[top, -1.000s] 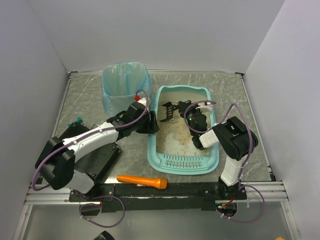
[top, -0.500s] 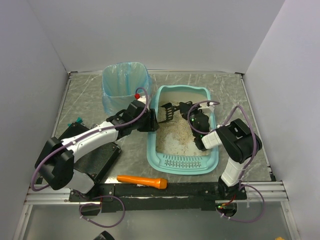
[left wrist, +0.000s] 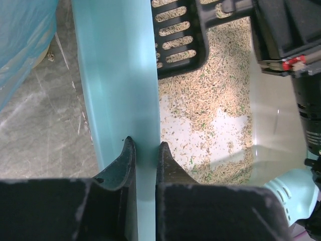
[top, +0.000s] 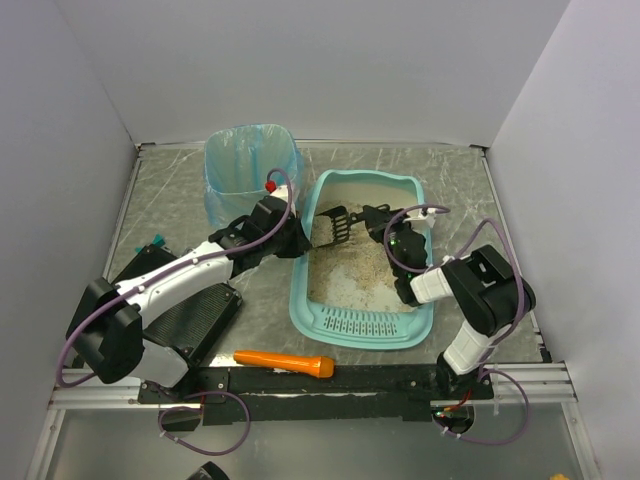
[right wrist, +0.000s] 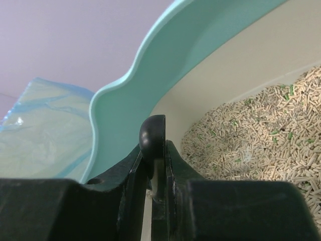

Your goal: Clean the litter box

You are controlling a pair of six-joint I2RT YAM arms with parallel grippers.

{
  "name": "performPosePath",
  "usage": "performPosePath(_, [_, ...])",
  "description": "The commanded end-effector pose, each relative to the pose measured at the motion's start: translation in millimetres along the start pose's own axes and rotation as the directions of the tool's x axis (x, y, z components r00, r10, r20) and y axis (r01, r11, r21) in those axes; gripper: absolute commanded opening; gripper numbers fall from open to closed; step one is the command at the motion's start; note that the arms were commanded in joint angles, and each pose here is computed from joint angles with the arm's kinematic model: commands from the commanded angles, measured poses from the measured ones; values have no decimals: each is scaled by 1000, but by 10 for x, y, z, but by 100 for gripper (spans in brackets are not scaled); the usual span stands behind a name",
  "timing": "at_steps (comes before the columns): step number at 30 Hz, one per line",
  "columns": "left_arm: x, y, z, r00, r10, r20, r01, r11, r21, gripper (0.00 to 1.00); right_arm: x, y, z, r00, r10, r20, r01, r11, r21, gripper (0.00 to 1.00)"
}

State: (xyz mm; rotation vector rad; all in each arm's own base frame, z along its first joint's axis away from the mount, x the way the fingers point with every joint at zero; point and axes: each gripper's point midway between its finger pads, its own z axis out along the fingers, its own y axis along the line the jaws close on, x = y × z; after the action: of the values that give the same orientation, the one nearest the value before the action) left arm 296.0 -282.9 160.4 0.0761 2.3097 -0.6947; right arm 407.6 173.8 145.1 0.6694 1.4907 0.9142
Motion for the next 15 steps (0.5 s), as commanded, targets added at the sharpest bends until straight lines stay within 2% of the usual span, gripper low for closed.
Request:
performPosePath(1, [-380, -281, -163, 993, -22, 113, 12, 996, 89, 1, -770, 937, -194, 964, 165, 208, -83, 932, -353, 0])
performPosePath(15, [-390, -239, -161, 992, -46, 116, 39, 998, 58, 1, -916, 956, -270, 949, 219, 228, -127, 925, -358, 0])
